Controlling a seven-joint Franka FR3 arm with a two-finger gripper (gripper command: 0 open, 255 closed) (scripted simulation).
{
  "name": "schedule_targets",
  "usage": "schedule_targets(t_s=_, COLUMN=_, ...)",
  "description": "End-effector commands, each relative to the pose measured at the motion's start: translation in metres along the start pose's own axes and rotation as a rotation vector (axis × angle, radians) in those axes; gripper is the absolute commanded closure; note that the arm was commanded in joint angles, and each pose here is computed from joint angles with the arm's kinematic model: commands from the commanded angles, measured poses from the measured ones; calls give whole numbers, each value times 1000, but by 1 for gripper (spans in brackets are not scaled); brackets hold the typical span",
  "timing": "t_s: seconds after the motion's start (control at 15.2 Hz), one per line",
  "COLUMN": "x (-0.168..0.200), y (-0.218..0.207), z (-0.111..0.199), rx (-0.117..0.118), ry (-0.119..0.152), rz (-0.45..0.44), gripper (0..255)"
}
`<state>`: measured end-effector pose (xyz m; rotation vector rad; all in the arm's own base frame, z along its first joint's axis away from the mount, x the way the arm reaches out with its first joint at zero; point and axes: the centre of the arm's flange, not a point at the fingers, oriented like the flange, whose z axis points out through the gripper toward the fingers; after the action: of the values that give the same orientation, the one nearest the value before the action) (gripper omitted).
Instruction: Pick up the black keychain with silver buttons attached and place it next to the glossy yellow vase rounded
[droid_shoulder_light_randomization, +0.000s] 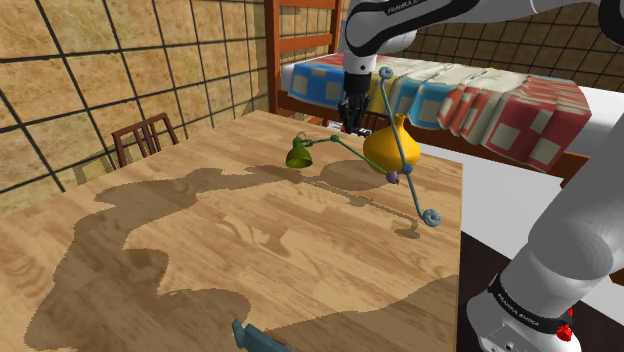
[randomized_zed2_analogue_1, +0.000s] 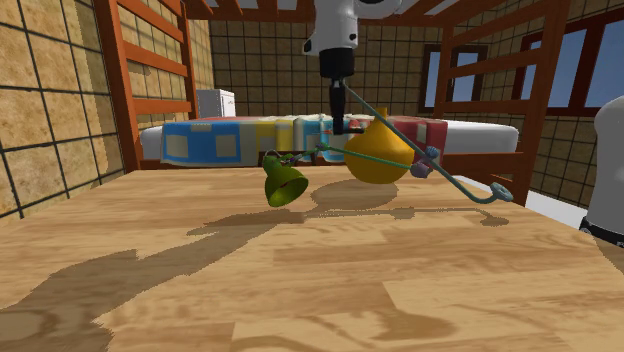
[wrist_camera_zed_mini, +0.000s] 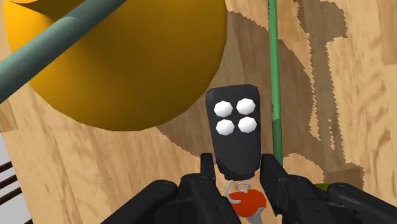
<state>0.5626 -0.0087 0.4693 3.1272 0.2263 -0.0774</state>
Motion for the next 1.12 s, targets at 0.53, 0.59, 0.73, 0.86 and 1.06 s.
schedule_targets(t_s=0.53, x=3, y=0, z=54, rx=0, ry=0, rz=0, gripper=255)
schedule_targets(t_s=0.59, x=3, y=0, z=60, rx=0, ry=0, rz=0, gripper=255)
schedule_targets(t_s=0.73, x=4, y=0, z=70, rx=0, ry=0, rz=0, gripper=255)
schedule_targets(t_s=0.86, x=4, y=0, z=81, rx=0, ry=0, rz=0, gripper=255)
schedule_targets(t_s=1.06, x=5, y=0, z=96, rx=0, ry=0, rz=0, gripper=255)
